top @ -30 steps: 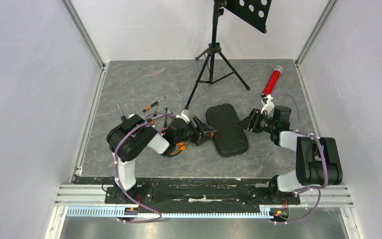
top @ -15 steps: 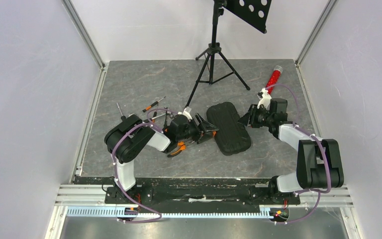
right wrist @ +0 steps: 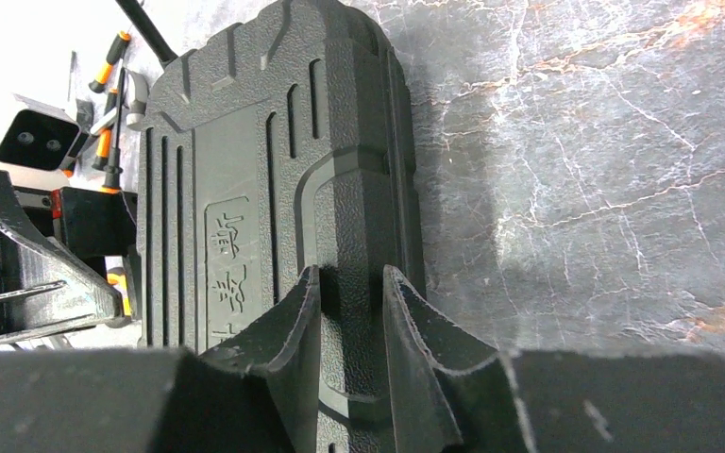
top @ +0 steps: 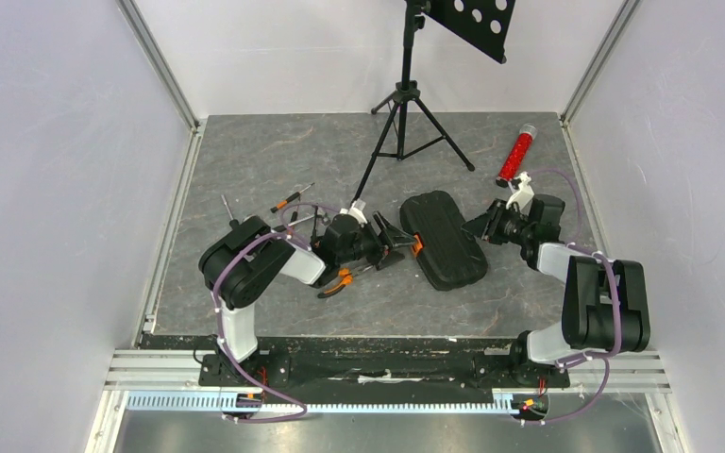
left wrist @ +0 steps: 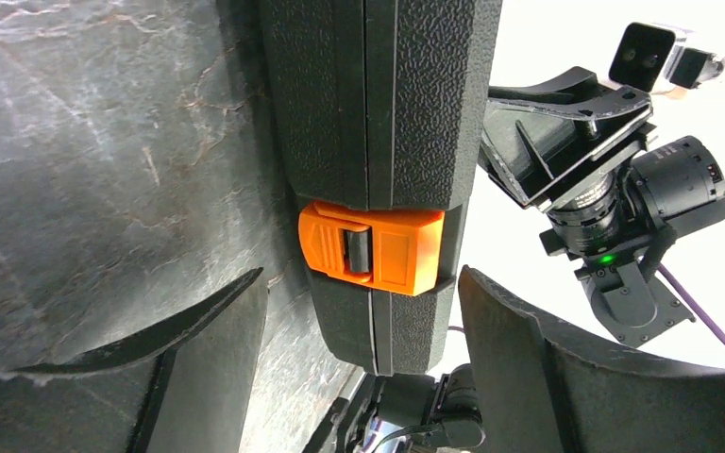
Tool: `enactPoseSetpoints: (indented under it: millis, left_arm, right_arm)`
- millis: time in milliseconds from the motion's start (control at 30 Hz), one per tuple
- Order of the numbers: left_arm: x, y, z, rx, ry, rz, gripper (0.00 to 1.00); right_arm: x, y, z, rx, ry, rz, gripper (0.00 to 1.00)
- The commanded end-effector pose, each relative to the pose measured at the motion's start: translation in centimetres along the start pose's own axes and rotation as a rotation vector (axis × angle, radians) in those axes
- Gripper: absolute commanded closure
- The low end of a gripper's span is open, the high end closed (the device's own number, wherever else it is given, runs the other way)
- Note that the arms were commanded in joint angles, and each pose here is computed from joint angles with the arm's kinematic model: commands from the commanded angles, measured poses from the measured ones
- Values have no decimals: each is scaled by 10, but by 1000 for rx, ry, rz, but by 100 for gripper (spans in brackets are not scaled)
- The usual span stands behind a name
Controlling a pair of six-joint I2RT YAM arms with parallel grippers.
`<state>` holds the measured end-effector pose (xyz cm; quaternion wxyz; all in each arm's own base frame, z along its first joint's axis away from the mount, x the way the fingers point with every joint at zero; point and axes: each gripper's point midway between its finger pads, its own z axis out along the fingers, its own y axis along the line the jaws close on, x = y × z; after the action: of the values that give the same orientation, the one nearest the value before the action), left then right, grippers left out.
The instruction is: Pack the tool kit
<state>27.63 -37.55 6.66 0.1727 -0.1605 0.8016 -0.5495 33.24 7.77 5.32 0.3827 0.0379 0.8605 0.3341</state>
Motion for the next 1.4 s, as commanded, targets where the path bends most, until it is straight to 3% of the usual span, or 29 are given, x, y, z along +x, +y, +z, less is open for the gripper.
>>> enactPoseSetpoints:
  millis: [0, 433, 567, 667, 1000, 1367]
  left_arm:
    - [-2, -20, 10, 64, -9, 23, 21]
    - [-4, -42, 25, 170, -42, -43, 22]
    - [-4, -46, 28, 185, -51, -55, 27]
    - [-3, -47, 28, 188, -56, -53, 36]
    - [-2, -46, 18, 105, -52, 7, 95]
    - [-10, -11, 0, -278, -29, 230, 98]
  right_arm:
    - [105, -72, -26, 328, 263, 170, 76]
    - [107, -71, -25, 312, 266, 170, 76]
    - [107, -70, -24, 308, 264, 173, 76]
    - [106, -70, -24, 307, 263, 170, 76]
    - [100, -80, -31, 380, 250, 118, 77]
    - [82, -87, -37, 513, 232, -44, 77]
